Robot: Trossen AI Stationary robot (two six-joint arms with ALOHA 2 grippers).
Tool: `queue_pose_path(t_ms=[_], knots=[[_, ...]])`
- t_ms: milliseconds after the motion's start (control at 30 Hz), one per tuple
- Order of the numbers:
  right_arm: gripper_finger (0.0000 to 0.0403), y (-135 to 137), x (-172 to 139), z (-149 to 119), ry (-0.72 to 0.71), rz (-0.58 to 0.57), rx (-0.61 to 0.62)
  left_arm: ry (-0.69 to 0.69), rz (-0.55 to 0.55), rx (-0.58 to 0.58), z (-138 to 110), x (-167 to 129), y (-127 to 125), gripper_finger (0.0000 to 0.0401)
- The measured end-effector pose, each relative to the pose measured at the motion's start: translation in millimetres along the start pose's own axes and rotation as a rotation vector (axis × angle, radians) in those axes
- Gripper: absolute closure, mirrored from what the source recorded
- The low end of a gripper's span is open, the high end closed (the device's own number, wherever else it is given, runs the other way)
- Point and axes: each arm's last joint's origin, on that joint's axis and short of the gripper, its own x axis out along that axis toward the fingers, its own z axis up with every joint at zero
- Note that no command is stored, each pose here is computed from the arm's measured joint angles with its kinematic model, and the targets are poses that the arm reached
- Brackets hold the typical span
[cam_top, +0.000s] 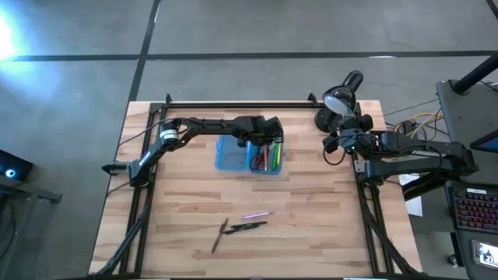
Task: Pick & place school supplies into a supply box
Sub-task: Adjust the orange pencil in the blue box, then put the purple pen into the blue box
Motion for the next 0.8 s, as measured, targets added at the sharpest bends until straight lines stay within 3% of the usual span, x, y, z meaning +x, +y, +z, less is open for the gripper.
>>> queue_pose_path(t_ms=[133, 300, 500, 667, 800], knots=[[0.0172, 0.0, 0.0, 0.0, -0.001, -0.001, -0.002, 0.015, 0.038, -0.042, -5.7, -1.4, 2.6, 0.0356], [0.0172, 0.0, 0.0, 0.0, -0.001, -0.001, -0.002, -0.021, 0.040, -0.205, -7.4, -2.4, 1.7, 0.0342], [0.0172, 0.0, 0.0, 0.0, 0.000, -0.001, -0.011, -0.024, 0.022, -0.201, -6.1, -3.6, -0.1, 0.0344], [0.0172, -0.1, 0.0, -0.1, 0.000, -0.001, -0.041, 0.001, -0.018, 0.020, -4.5, -21.5, -5.1, 0.0344], [0.0172, 0.2, -0.1, -0.3, 0.005, 0.007, -0.063, 0.140, -0.145, 0.359, -9.5, -49.5, -13.2, 0.0344]])
